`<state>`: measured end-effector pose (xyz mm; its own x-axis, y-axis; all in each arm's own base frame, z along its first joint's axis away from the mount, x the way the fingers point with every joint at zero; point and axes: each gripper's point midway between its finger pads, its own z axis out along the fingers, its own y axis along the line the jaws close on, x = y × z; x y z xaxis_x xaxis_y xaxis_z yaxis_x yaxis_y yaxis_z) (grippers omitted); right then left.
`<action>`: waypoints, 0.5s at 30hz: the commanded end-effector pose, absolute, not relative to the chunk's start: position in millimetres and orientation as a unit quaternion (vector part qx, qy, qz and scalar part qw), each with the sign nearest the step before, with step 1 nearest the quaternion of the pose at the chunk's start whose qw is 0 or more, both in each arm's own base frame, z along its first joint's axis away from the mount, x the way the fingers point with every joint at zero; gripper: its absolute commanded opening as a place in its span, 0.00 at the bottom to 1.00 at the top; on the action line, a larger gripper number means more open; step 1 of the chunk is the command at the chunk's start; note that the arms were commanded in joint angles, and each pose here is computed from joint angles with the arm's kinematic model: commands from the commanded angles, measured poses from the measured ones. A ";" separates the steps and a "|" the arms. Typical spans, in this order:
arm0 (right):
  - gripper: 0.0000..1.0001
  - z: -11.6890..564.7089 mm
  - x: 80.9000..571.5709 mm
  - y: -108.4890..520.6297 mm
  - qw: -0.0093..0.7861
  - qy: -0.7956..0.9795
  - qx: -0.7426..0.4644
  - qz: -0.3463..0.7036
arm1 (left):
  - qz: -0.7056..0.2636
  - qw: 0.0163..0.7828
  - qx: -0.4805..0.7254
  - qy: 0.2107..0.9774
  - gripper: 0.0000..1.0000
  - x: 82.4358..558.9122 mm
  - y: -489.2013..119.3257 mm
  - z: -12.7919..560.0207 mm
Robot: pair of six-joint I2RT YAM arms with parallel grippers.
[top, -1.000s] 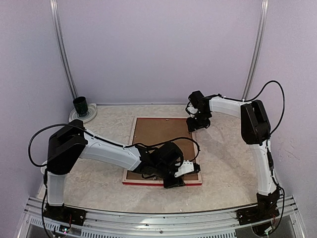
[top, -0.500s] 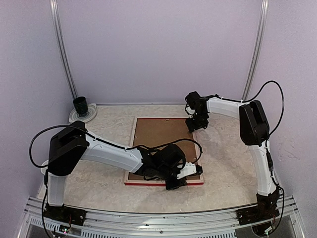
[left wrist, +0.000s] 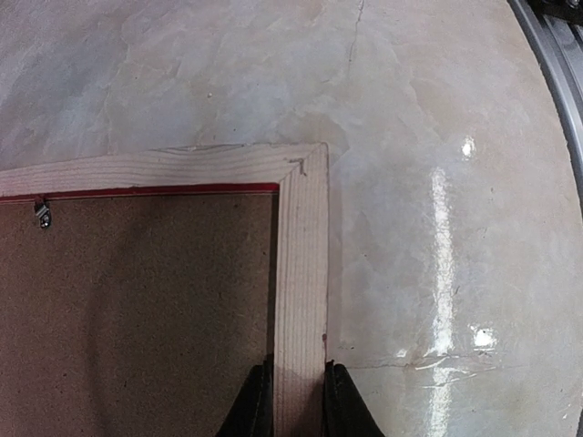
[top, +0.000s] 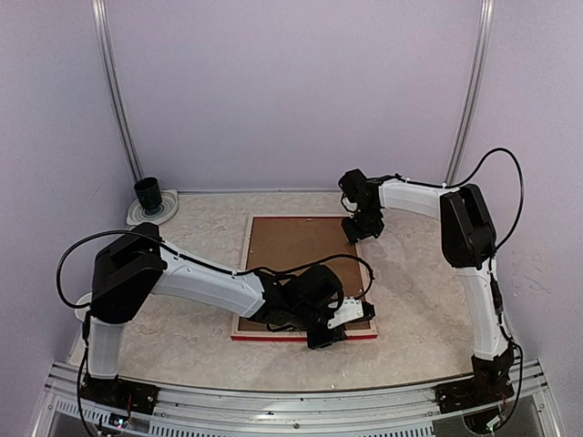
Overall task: Put the photo into the frame
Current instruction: Place the photo frame at the center of the board.
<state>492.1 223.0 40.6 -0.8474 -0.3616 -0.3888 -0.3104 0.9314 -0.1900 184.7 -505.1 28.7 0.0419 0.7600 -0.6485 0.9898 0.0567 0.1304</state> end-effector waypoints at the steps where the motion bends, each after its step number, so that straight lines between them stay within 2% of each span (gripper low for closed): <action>1: 0.55 26.7 455.4 209.3 0.140 0.966 -0.198 -0.086 | -0.153 0.296 0.632 0.700 0.00 208.3 -493.3 9.9; 13: 0.55 33.9 464.4 222.7 0.146 0.966 -0.206 -0.058 | -0.145 0.306 0.624 0.704 0.00 215.1 -486.3 13.5; 15: 0.55 42.2 471.3 226.0 0.159 0.965 -0.203 -0.050 | -0.148 0.308 0.627 0.700 0.03 212.5 -486.8 15.0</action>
<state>476.1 222.3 41.4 -0.8645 -0.3897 -0.3175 -0.3498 0.9200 -0.1767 189.7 -505.4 29.0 0.0371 0.7561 -0.6535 0.9864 0.0772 0.1454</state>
